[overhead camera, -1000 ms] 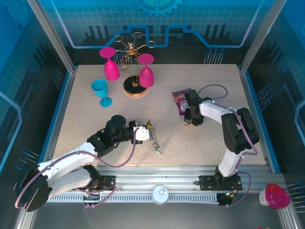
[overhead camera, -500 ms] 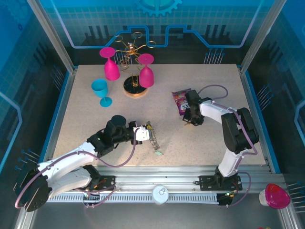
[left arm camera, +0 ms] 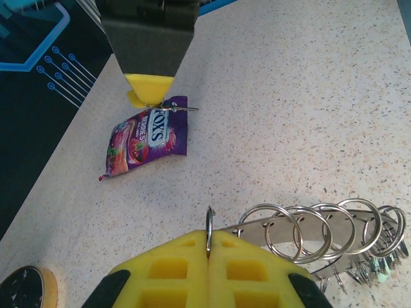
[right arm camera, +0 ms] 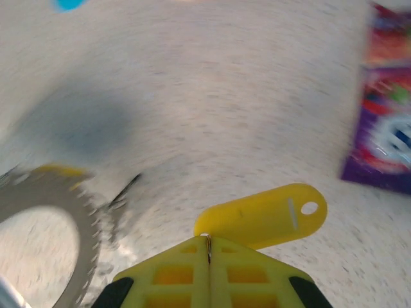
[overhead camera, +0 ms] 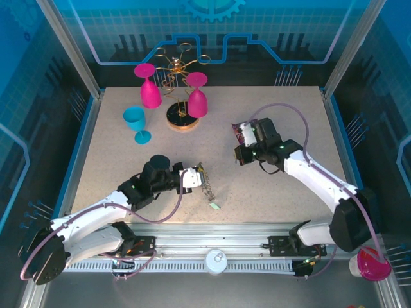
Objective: Put the keys on the keyring
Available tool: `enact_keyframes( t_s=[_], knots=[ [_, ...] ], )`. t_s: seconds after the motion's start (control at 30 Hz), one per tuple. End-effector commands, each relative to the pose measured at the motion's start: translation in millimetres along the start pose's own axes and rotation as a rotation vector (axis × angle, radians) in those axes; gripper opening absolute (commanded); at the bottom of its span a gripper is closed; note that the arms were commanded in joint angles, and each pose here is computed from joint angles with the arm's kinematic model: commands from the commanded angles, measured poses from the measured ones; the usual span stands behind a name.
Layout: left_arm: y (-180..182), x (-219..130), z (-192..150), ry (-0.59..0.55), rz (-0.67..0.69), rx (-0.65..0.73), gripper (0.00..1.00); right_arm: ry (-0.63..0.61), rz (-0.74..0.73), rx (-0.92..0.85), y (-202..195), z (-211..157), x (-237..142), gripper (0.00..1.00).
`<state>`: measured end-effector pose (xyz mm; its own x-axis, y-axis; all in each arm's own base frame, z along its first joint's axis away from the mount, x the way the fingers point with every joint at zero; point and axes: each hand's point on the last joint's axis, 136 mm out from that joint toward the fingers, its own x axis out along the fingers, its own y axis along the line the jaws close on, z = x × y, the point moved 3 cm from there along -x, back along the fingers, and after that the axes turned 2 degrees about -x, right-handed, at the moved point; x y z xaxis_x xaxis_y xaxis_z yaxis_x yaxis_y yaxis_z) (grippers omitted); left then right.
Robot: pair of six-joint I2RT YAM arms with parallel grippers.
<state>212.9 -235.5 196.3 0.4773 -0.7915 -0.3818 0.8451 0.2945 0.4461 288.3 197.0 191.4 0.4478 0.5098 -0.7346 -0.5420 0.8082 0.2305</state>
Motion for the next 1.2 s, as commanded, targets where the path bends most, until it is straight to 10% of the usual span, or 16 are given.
enact_keyframes(
  t_s=[0.0,0.53,1.17],
  knots=[
    [12,-3,19,-0.055,0.048,-0.013,0.0,0.068,0.072,-0.227,24,-12,0,0.0],
    [5,-4,2,-0.009,0.046,-0.037,0.0,0.489,-0.178,0.148,-25,-98,82,0.0],
    [3,-2,0,-0.01,0.038,-0.043,0.0,0.537,-0.225,0.147,-32,-105,88,0.19]
  ],
)
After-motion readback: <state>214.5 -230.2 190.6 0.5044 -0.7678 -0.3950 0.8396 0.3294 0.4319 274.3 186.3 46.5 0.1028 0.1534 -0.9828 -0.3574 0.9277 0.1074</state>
